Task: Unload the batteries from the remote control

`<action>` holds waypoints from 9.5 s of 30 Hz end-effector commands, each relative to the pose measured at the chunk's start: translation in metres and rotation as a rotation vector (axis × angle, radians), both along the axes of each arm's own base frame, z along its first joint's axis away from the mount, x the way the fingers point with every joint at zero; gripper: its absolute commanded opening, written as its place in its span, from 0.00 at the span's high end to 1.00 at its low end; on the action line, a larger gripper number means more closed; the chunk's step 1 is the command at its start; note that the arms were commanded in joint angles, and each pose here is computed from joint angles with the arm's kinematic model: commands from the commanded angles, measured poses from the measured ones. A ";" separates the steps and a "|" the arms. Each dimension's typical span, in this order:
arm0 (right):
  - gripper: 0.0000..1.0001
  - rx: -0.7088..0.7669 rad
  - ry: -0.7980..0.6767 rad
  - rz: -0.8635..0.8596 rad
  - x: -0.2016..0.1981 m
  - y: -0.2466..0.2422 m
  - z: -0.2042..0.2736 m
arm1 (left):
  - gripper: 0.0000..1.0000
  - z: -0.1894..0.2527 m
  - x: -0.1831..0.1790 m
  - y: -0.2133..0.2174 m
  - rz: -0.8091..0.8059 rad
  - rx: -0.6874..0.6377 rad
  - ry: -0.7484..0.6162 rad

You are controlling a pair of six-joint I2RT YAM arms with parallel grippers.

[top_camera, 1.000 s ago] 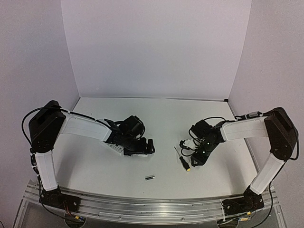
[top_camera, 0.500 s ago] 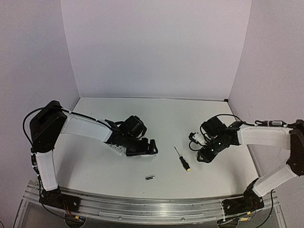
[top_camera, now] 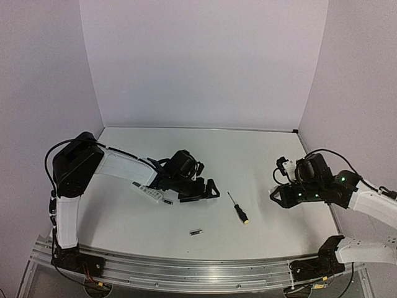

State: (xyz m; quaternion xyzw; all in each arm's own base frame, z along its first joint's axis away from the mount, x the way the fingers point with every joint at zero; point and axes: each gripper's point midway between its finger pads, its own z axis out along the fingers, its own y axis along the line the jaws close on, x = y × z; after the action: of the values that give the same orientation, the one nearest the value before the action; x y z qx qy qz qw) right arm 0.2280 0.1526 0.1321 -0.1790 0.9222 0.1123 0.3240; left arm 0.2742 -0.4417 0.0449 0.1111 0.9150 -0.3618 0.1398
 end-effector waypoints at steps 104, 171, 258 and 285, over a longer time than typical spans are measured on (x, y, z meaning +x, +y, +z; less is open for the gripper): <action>0.85 -0.281 0.161 0.946 0.114 0.231 -0.088 | 0.70 -0.058 0.066 0.139 0.128 0.111 0.167; 0.89 -0.319 0.306 0.873 0.108 0.234 -0.111 | 0.70 -0.056 0.060 0.134 0.121 0.083 0.168; 0.36 0.244 0.465 -0.384 0.082 0.189 -0.063 | 0.71 -0.061 0.053 0.146 0.148 0.181 0.137; 0.59 0.362 0.541 -0.533 0.089 0.208 -0.131 | 0.71 -0.058 0.052 0.140 0.117 0.200 0.118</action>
State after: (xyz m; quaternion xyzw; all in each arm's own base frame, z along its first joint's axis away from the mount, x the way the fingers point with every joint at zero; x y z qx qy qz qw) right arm 0.3228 0.3562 0.0164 0.1491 0.9518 0.2318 0.1343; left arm 0.3504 -0.3245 0.0211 0.0563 0.9294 -0.3340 0.1468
